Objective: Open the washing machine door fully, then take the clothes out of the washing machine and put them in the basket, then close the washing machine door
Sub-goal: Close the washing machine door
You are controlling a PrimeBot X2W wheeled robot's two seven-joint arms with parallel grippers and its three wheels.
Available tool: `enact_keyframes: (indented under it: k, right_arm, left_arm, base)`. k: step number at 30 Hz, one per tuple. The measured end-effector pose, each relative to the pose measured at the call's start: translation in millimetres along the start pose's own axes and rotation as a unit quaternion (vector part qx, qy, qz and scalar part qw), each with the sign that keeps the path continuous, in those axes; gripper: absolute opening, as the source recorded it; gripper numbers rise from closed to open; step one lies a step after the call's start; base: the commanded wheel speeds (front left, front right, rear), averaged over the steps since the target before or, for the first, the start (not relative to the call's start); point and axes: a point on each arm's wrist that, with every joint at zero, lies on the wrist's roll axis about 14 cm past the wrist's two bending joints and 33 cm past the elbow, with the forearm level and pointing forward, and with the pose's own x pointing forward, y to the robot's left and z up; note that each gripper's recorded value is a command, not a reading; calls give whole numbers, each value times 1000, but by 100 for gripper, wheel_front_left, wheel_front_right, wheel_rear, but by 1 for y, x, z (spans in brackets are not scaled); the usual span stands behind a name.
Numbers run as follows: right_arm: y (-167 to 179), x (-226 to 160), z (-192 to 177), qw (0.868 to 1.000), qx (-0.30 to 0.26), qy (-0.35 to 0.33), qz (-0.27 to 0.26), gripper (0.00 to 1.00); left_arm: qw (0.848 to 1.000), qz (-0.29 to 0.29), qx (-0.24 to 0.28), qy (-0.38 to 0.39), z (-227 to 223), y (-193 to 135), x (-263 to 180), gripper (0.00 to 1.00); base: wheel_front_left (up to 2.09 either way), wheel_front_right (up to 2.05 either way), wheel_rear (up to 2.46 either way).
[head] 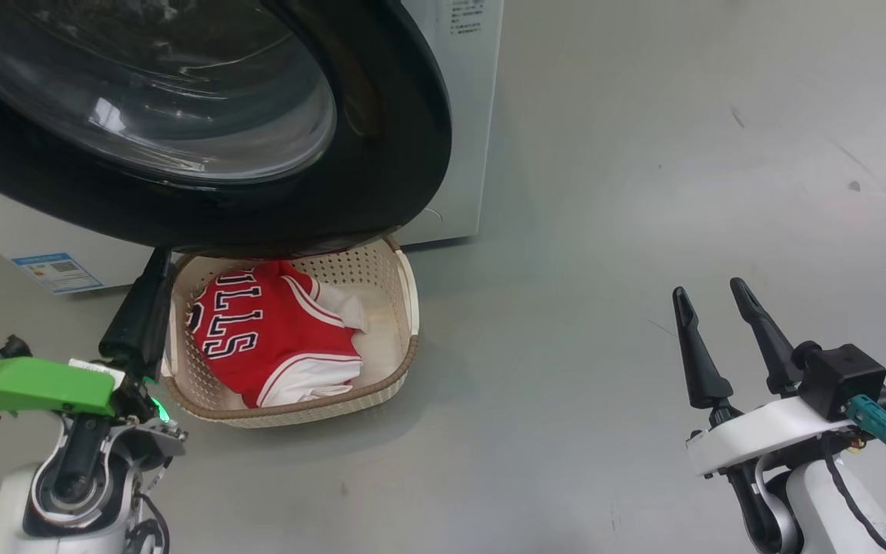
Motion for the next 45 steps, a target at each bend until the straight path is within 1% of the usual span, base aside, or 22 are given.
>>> enact_keyframes:
  k: [1, 2, 3, 11, 15, 17, 19, 22, 23, 25, 27, 29, 31, 33, 37, 39, 40, 42, 43, 45]
  right_arm:
    - [2, 0, 0, 1000, 0, 1, 4, 100]
    - [5, 0, 0, 1000, -1, 1, 8, 100]
    - [7, -1, 0, 1000, -1, 0, 12, 100]
    - [24, -3, 4, 999, -3, -2, 36, 100]
    - [34, -7, 7, 999, -3, -3, 49, 100]
    - [34, -9, 10, 999, -4, -7, 48, 100]
    - [36, -10, 10, 999, -5, -7, 50, 100]
    - [38, -13, 10, 998, -8, -4, 54, 100]
    - [40, -13, 12, 998, -8, -6, 57, 100]
    - [42, -14, 14, 998, -9, -8, 60, 100]
    - [43, -15, 15, 998, -9, -10, 62, 100]
    - [43, -16, 15, 998, -10, -10, 62, 100]
    - [42, -17, 15, 998, -10, -9, 58, 100]
    - [44, -17, 15, 998, -10, -8, 61, 100]
    - [47, -17, 18, 998, -10, -12, 65, 100]
    - [47, -16, 19, 998, -10, -12, 63, 100]
    - [48, -16, 19, 998, -10, -13, 64, 100]
    - [48, -17, 19, 998, -11, -12, 64, 100]
    - [48, -18, 18, 998, -12, -11, 65, 100]
    - [49, -20, 16, 998, -11, -8, 66, 100]
  left_arm:
    - [1000, 0, 3, -8, 3, -1, -5, 71]
    - [1000, -2, 6, -15, 6, -3, -11, 93]
    - [1000, -5, 10, -23, 8, -6, -16, 100]
    - [996, -25, 39, -73, 23, -26, -49, 100]
    - [991, -37, 90, -91, 26, -41, -64, 100]
    - [987, -38, 131, -88, 23, -47, -70, 100]
    - [979, -36, 178, -89, 23, -52, -75, 100]
    - [961, -22, 259, -95, 27, -51, -85, 100]
    - [949, -14, 299, -104, 31, -50, -93, 100]
    - [933, -5, 344, -108, 32, -48, -100, 100]
    - [909, 9, 403, -106, 35, -43, -107, 100]
    - [879, 22, 465, -108, 41, -40, -114, 100]
    - [854, 31, 509, -108, 43, -39, -118, 100]
    - [838, 34, 531, -121, 44, -41, -121, 100]
    - [815, 55, 564, -121, 41, -32, -127, 100]
    - [799, 65, 585, -122, 40, -28, -130, 100]
    - [796, 71, 588, -124, 40, -27, -131, 100]
    - [780, 90, 606, -129, 42, -22, -135, 100]
    - [779, 94, 605, -136, 43, -21, -138, 100]
    - [769, 108, 614, -141, 45, -18, -142, 100]
  base:
    - [0, 0, 0]
    - [0, 0, 0]
    - [0, 0, 0]
    - [0, 0, 0]
    - [0, 0, 0]
    - [0, 0, 0]
    - [0, 0, 0]
    - [0, 0, 0]
    - [0, 0, 0]
    - [0, 0, 0]
    - [0, 0, 0]
    - [0, 0, 0]
    - [0, 0, 0]
    - [0, 0, 0]
    - [0, 0, 0]
    - [0, 0, 0]
    - [0, 0, 0]
    - [0, 0, 0]
    - [0, 0, 0]
    - [0, 0, 0]
